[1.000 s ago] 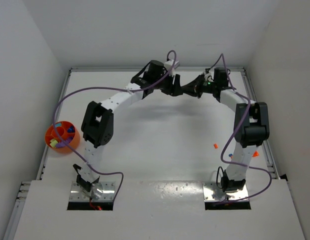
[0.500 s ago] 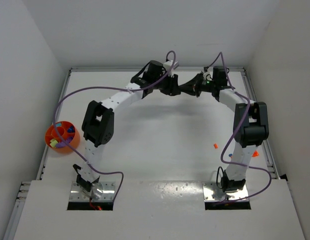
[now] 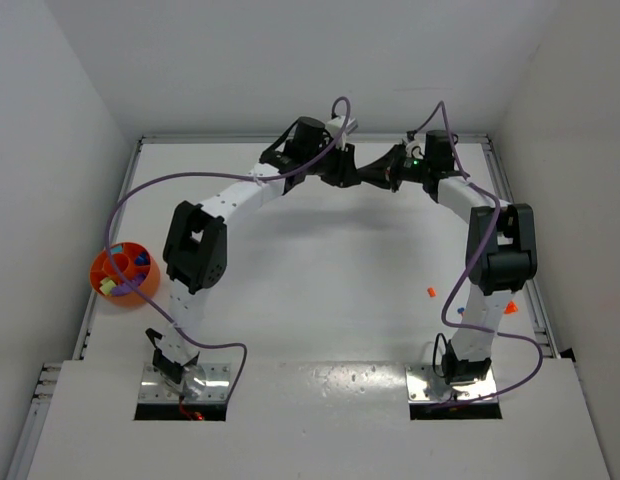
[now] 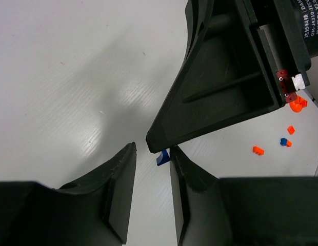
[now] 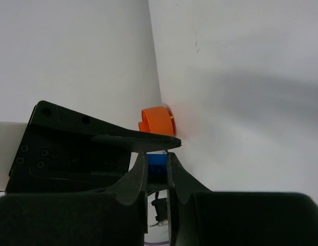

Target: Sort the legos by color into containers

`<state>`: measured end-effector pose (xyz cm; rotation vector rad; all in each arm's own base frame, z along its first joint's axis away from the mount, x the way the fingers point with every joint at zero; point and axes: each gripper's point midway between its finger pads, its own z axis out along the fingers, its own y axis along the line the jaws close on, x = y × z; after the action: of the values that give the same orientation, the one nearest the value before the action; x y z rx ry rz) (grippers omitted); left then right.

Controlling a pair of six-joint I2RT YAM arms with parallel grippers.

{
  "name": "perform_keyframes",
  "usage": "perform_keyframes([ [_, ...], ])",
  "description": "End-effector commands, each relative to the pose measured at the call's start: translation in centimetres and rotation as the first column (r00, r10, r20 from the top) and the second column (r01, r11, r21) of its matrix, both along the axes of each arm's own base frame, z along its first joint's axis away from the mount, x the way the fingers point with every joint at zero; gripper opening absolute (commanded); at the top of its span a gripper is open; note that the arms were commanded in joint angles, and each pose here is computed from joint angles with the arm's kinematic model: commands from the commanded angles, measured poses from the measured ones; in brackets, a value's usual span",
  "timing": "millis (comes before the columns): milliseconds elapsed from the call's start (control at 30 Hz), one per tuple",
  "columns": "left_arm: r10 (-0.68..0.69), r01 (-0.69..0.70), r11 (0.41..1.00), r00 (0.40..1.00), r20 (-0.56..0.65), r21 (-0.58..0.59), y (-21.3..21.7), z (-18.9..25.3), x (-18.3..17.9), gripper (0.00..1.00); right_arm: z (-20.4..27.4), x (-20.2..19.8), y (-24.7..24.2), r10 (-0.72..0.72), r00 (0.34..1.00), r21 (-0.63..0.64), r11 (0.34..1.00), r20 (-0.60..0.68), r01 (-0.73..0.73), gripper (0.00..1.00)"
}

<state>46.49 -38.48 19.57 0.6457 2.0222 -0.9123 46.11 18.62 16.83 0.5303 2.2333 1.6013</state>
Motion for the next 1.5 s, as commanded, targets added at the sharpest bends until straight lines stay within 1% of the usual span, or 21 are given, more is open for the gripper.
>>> perform_keyframes([
  [0, 0.034, -0.029, 0.998, 0.994, 0.103, -0.047, 0.4, 3.4, 2.2, 0.37, 1.0, 0.2, 0.7, 0.037, 0.998, 0.002, 0.999, 0.041, -0.037, 0.00],
  [200, 0.053, -0.046, 0.997, 0.990, 0.128, -0.059, 0.9, 4.5, 2.8, 0.29, 0.5, -0.1, 0.7, 0.040, 0.999, -0.003, 0.999, 0.030, -0.040, 0.00],
  [233, 0.054, -0.045, 0.997, 0.989, 0.137, -0.065, 0.8, 5.0, 2.9, 0.24, 0.5, -0.1, 0.7, 0.040, 0.999, -0.003, 0.999, 0.030, -0.040, 0.00],
  [333, 0.051, -0.042, 0.997, 0.987, 0.152, -0.065, 0.8, 5.4, 3.0, 0.17, 0.3, 0.0, 0.6, 0.036, 0.999, -0.013, 0.999, 0.030, -0.035, 0.00],
  [467, 0.040, -0.029, 0.997, 0.985, 0.167, -0.067, 0.8, 6.2, 2.8, 0.03, -0.2, -0.3, 0.6, 0.039, 0.999, -0.018, 0.999, 0.018, -0.038, 0.00],
  [533, 0.040, -0.029, 0.997, 0.985, 0.169, -0.068, 0.9, 6.5, 2.5, 0.00, -0.2, -0.3, 0.6, 0.039, 0.999, -0.018, 0.999, 0.018, -0.038, 0.09],
  [600, 0.026, -0.018, 0.998, 0.988, 0.155, -0.053, 1.2, 5.8, 2.0, 0.00, -0.2, -0.3, 0.6, 0.042, 0.999, -0.022, 0.999, 0.035, -0.041, 0.12],
  [700, 0.031, -0.027, 0.999, 0.990, 0.138, -0.034, 2.2, 5.0, 1.5, 0.00, 0.2, -0.3, 0.5, 0.051, 0.997, -0.036, 0.998, 0.055, -0.049, 0.24],
  [767, 0.017, -0.014, 1.000, 0.992, 0.126, -0.027, 3.0, 4.6, 0.6, 0.00, 0.1, -0.6, 0.4, 0.056, 0.997, -0.059, 0.997, 0.059, -0.052, 0.39],
  [833, 0.013, -0.011, 1.000, 0.992, 0.129, -0.019, 3.9, 4.9, 0.0, 0.00, 0.1, -0.6, -0.1, 0.047, 0.997, -0.076, 0.996, 0.065, -0.042, 0.47],
  [933, 0.014, -0.016, 1.000, 0.995, 0.102, 0.017, 5.7, 3.7, -0.8, 0.00, 0.6, -0.6, -0.7, 0.043, 0.994, -0.097, 0.995, 0.097, -0.034, 0.47],
  [1067, 0.026, -0.031, 0.996, 0.997, 0.071, 0.079, 9.9, 3.1, -1.6, 0.00, 1.3, -0.6, -1.0, 0.072, 0.984, -0.161, 0.986, 0.166, -0.045, 0.47],
  [1100, 0.017, -0.027, 0.994, 0.996, 0.088, 0.108, 11.0, 3.6, -2.1, 0.00, 1.4, -0.9, -1.2, 0.103, 0.975, -0.198, 0.978, 0.196, -0.064, 0.47],
  [1133, 0.040, -0.046, 0.987, 0.998, 0.041, 0.154, 13.1, 2.6, -2.7, 0.00, 1.6, -0.5, -1.4, 0.132, 0.958, -0.248, 0.966, 0.255, -0.067, 0.47],
  [1200, 0.049, -0.061, 0.974, 0.997, 0.062, 0.216, 15.8, 3.3, -3.3, 0.00, 1.2, -0.6, -1.9, 0.160, 0.952, -0.303, 0.950, 0.260, -0.076, 0.47],
  [1233, 0.075, -0.085, 0.962, 0.996, 0.050, 0.258, 17.4, 2.8, -3.5, 0.00, 1.6, -0.8, -2.0, 0.179, 0.943, -0.322, 0.943, 0.280, -0.083, 0.47],
  [1267, 0.090, -0.081, 0.947, 0.996, -0.015, 0.312, 19.1, 1.8, -4.5, 0.00, 1.8, -0.6, -2.1, 0.191, 0.936, -0.346, 0.935, 0.297, -0.081, 0.47],
  [1333, 0.137, -0.127, 0.917, 0.991, 0.001, 0.378, 23.1, 2.7, -4.6, 0.00, 1.6, -0.7, -2.5, 0.235, 0.918, -0.401, 0.911, 0.321, -0.093, 0.47],
  [1367, 0.152, -0.119, 0.902, 0.987, -0.048, 0.415, 24.7, 2.1, -5.8, 0.00, 1.2, -0.9, -2.7, 0.249, 0.914, -0.422, 0.902, 0.320, -0.098, 0.47],
  [1433, 0.191, -0.160, 0.878, 0.981, -0.023, 0.452, 28.5, 3.0, -6.0, 0.00, 0.9, -1.2, -3.1, 0.292, 0.897, -0.466, 0.878, 0.332, -0.113, 0.47],
  [1467, 0.203, -0.168, 0.870, 0.979, -0.025, 0.464, 29.9, 3.7, -7.1, 0.00, 0.8, -1.1, -3.3, 0.301, 0.892, -0.484, 0.868, 0.336, -0.110, 0.47],
])
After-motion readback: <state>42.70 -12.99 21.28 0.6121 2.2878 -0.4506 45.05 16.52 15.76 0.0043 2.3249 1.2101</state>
